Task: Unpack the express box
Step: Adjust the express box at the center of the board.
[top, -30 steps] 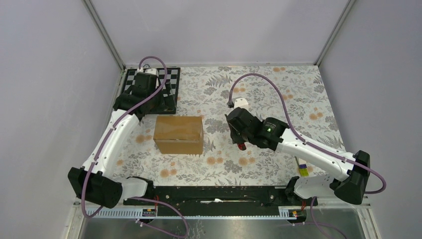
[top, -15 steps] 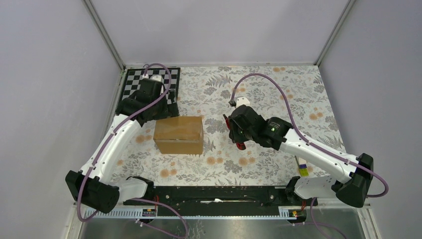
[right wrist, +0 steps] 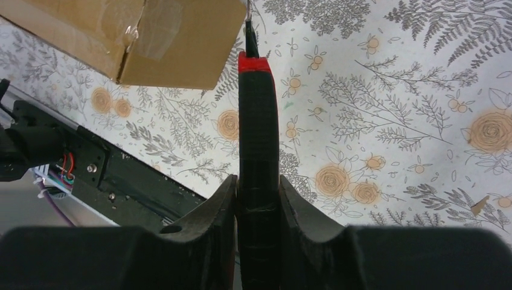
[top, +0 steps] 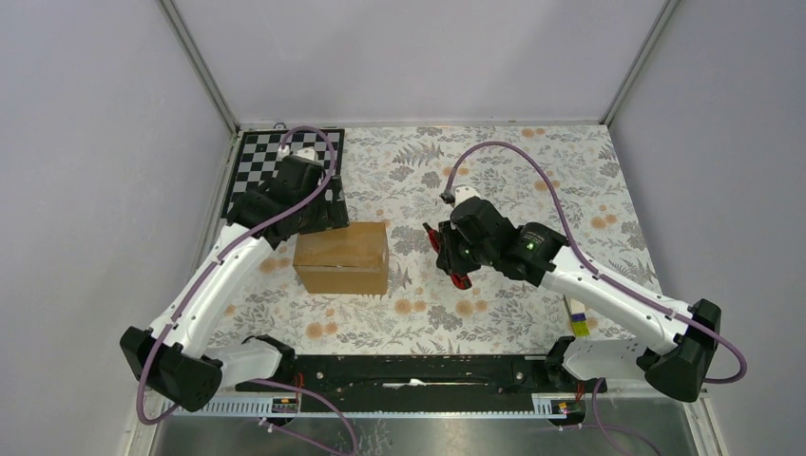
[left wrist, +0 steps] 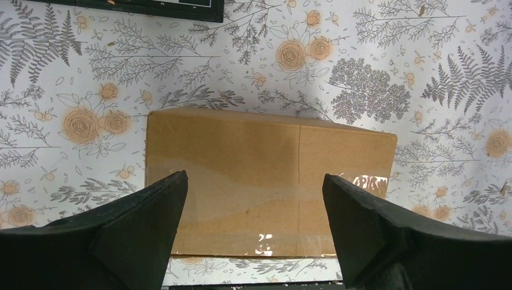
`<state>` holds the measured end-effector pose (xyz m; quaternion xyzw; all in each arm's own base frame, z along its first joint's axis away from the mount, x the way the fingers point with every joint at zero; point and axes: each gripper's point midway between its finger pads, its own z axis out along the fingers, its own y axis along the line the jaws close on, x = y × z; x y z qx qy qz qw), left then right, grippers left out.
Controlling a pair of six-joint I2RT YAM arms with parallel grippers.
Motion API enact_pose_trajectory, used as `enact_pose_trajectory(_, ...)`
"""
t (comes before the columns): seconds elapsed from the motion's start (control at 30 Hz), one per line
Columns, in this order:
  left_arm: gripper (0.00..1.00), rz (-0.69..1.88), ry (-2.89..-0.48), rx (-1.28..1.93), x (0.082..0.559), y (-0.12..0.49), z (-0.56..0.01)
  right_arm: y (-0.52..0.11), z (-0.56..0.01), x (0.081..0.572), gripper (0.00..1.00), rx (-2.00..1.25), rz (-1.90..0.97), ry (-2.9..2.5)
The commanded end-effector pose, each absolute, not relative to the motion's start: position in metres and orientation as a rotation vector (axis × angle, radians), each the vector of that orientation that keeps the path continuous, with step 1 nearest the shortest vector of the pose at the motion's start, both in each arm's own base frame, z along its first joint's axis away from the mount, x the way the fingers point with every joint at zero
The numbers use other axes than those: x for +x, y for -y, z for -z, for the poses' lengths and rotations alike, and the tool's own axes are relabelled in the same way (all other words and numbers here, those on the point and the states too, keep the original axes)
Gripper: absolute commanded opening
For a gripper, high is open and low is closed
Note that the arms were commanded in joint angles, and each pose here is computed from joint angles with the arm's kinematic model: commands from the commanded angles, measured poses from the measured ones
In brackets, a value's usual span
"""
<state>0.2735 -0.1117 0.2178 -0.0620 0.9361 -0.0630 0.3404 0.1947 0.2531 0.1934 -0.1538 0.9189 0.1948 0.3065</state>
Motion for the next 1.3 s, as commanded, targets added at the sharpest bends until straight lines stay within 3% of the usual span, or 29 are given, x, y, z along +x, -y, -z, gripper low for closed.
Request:
enact_pose_trajectory(0.0,0.92,0.208,-2.398,-0.22,0.263,0.109,-0.228,-0.268,-0.222,0.188,0.0,-0.439,-0.678,-2.369)
enact_pose_trajectory(0.53,0.93,0.485,-2.502,-0.325,0.199,0.125,-0.199,-0.288,-0.21,0.174,0.0,-0.481,-0.789,-2.465)
enact_pose_trajectory(0.77,0.94,0.204,-2.392,-0.541,0.194,0.072,-0.202,-0.279,-0.201,0.187,0.0,-0.44,-0.678,-2.462)
enact_pose_trajectory(0.87,0.99,0.242,-2.331,-0.599,0.201,0.073,-0.203,-0.282,-0.201,0.19,0.0,-0.439,-0.676,-2.456)
enact_pose_trajectory(1.07,0.99,0.44,-2.32,-0.642,0.225,0.1,-0.197,-0.276,-0.2,0.195,0.0,-0.418,-0.627,-2.441)
enact_pose_trajectory(1.27,0.99,0.395,-2.306,-0.643,0.246,0.088,-0.191,-0.272,-0.201,0.194,0.0,-0.41,-0.627,-2.433)
